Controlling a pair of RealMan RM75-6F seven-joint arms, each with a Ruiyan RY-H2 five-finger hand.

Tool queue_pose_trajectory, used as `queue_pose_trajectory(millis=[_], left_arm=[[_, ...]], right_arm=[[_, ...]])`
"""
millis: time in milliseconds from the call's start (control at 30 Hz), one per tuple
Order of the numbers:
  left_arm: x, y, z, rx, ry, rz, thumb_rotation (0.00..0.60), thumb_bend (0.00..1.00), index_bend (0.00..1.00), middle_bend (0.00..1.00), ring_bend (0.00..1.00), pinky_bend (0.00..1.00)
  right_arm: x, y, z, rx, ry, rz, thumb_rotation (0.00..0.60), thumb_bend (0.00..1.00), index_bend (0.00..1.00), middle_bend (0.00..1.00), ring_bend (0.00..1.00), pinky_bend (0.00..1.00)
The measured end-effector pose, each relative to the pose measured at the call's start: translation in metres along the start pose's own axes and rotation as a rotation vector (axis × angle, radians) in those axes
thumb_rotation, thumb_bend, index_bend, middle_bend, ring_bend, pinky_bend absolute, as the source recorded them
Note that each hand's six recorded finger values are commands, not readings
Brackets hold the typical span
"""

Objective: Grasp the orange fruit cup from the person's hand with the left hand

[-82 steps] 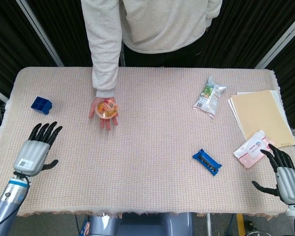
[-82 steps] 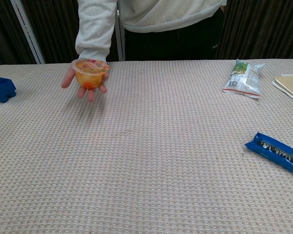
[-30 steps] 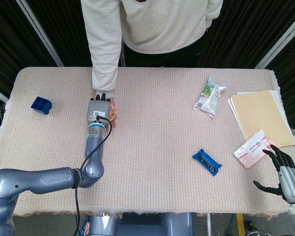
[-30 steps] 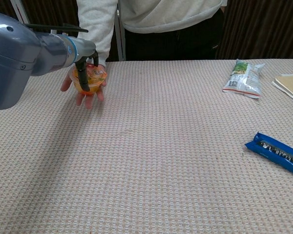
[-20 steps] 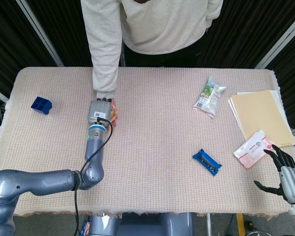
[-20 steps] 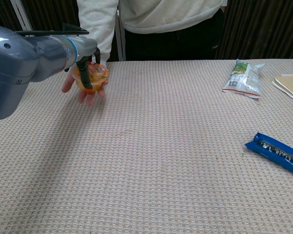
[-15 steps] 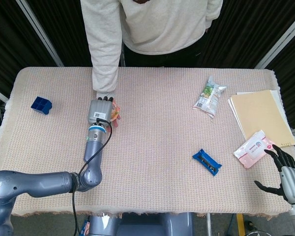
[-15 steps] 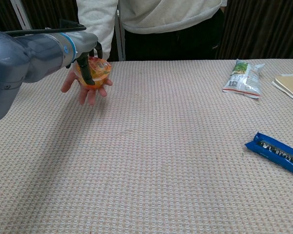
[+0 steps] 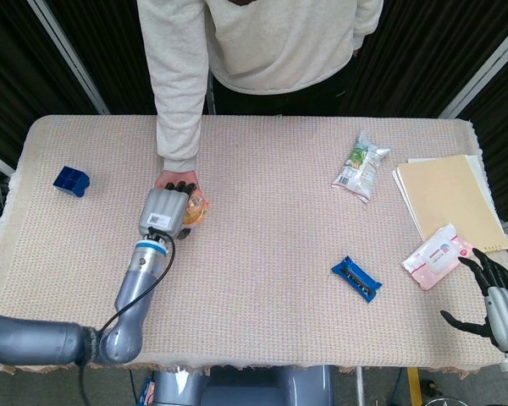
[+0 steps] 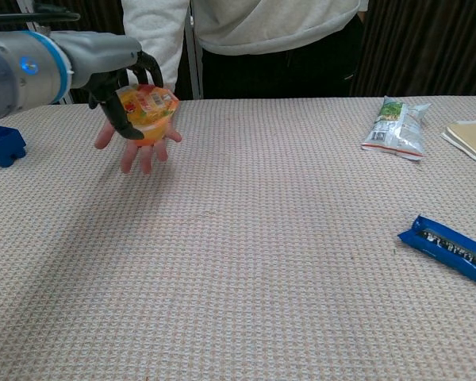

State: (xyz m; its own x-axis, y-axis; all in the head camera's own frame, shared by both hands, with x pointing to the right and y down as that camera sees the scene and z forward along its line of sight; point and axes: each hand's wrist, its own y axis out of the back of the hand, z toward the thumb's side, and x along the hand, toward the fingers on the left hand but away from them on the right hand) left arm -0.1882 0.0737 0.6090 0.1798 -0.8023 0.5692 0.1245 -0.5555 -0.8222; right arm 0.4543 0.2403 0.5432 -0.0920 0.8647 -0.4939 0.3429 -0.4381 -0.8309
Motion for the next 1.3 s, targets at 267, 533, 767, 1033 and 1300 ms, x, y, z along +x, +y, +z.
queue_pose_trajectory(millis=[267,533,767,1033,1300], left_arm=[[-0.069,-0.034,-0.035,0.034,-0.071,-0.066,0.6,0.58,0.77,0.54,0.49,0.54],[-0.107,-0.077,-0.066,0.042,-0.093,-0.123,0.6,0.56,0.6,0.33,0.31,0.39],[-0.105,-0.106,-0.073,0.047,-0.097,-0.179,0.6,0.29,0.06,0.0,0.0,0.0],[-0.11,-0.11,-0.078,0.017,-0.093,-0.209,0.6,0.22,0.0,0.0,0.0,0.0],[-0.124,-0.089,-0.092,-0.032,-0.078,-0.101,0.6,0.19,0.0,0.0,0.0,0.0]], right_arm=[[0.003,0.001,0.002,0.012,0.001,-0.017,0.6,0.07,0.14,0.0,0.0,0.0],[0.004,0.002,0.001,0.011,-0.01,-0.025,0.6,0.07,0.14,0.0,0.0,0.0],[0.005,0.003,0.0,0.013,-0.016,-0.032,0.6,0.07,0.14,0.0,0.0,0.0],[0.006,0.004,-0.001,0.015,-0.017,-0.037,0.6,0.07,0.14,0.0,0.0,0.0],[0.006,0.004,-0.001,0.029,-0.012,-0.037,0.6,0.07,0.14,0.0,0.0,0.0]])
